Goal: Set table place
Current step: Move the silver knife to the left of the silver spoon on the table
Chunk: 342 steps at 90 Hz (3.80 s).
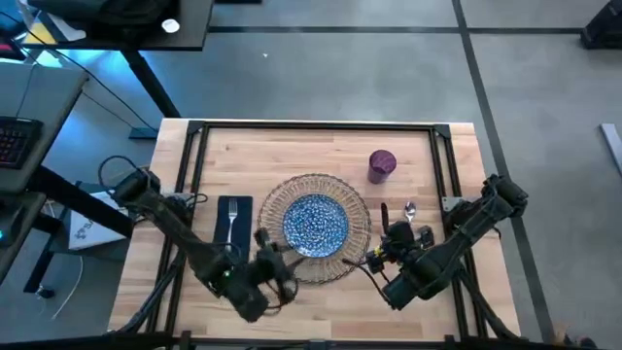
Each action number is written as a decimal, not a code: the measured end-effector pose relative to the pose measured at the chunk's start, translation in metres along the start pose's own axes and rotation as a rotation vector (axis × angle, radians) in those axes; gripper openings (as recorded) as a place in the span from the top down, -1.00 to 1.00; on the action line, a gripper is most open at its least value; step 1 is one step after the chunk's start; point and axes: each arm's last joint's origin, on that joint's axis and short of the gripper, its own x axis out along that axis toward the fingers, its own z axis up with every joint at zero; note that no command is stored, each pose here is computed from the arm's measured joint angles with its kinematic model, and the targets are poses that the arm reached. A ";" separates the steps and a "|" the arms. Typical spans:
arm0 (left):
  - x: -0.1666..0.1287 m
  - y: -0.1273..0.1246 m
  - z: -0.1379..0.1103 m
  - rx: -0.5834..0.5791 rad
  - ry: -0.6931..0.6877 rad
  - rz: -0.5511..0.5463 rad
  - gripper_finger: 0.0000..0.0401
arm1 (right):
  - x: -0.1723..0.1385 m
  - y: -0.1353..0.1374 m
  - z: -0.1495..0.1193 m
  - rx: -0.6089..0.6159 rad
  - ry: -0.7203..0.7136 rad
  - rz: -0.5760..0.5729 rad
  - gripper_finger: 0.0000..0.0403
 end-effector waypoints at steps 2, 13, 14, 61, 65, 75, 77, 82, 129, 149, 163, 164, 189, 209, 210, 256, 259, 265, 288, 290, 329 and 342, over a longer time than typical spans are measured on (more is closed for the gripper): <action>0.001 0.003 -0.003 0.003 0.019 0.017 0.40 | 0.001 0.000 0.001 -0.010 0.022 -0.010 1.00; 0.002 0.010 -0.015 0.015 0.077 0.063 0.40 | 0.009 0.003 0.010 -0.055 0.119 -0.040 1.00; 0.002 0.010 -0.017 0.015 0.078 0.063 0.40 | 0.010 0.004 0.011 -0.060 0.127 -0.042 1.00; 0.046 0.009 -0.085 -0.046 0.186 -0.212 0.40 | 0.054 0.019 0.007 -0.044 0.414 0.029 1.00; 0.048 0.008 -0.085 -0.048 0.173 -0.244 0.40 | 0.062 0.019 -0.001 -0.025 0.437 0.034 1.00; 0.052 0.008 -0.084 -0.027 0.177 -0.299 0.40 | 0.078 0.018 -0.013 0.007 0.443 0.056 1.00; 0.052 0.008 -0.084 -0.021 0.181 -0.306 0.40 | 0.081 0.017 -0.014 0.010 0.444 0.047 1.00; 0.052 0.007 -0.084 -0.017 0.183 -0.322 0.40 | 0.089 0.010 -0.018 0.013 0.465 0.005 1.00; 0.052 -0.008 -0.065 -0.013 -0.006 -0.483 0.40 | 0.048 -0.005 0.001 -0.124 0.381 0.592 1.00; 0.057 -0.010 -0.040 0.071 -0.249 -0.634 0.40 | 0.014 0.014 -0.009 -0.301 0.318 0.998 1.00; 0.067 -0.001 -0.018 -0.003 -0.399 -0.856 0.30 | -0.002 0.019 -0.014 -0.397 0.267 1.161 1.00; 0.069 0.000 -0.016 -0.010 -0.406 -0.870 0.29 | -0.002 0.019 -0.014 -0.403 0.265 1.172 1.00; 0.102 0.032 0.012 -0.117 -0.534 -1.033 -0.01 | -0.014 0.028 -0.003 -0.564 0.100 1.409 1.00; 0.106 0.025 0.034 -0.071 -0.621 -1.110 -0.04 | -0.008 0.031 0.007 -0.618 0.035 1.420 1.00; 0.106 0.024 0.035 -0.070 -0.626 -1.110 -0.04 | -0.008 0.031 0.007 -0.620 0.035 1.421 1.00; 0.111 0.007 0.057 -0.117 -0.670 -1.157 0.00 | -0.006 0.032 0.012 -0.657 0.005 1.447 1.00; 0.112 0.005 0.056 -0.115 -0.664 -1.172 0.01 | -0.006 0.032 0.012 -0.657 -0.002 1.450 1.00; 0.113 0.002 0.055 -0.106 -0.661 -1.199 0.05 | -0.006 0.033 0.013 -0.659 -0.010 1.451 1.00; 0.110 0.000 0.056 -0.066 -0.692 -1.185 0.39 | -0.007 0.033 0.014 -0.666 -0.029 1.464 1.00; 0.110 0.001 0.056 -0.059 -0.702 -1.177 0.43 | -0.007 0.033 0.014 -0.667 -0.029 1.464 1.00; 0.111 0.000 0.056 -0.105 -0.668 -1.139 0.99 | -0.006 0.033 0.015 -0.678 -0.038 1.469 1.00; 0.113 0.002 0.056 -0.122 -0.657 -1.138 1.00 | -0.006 0.034 0.016 -0.672 -0.040 1.464 0.97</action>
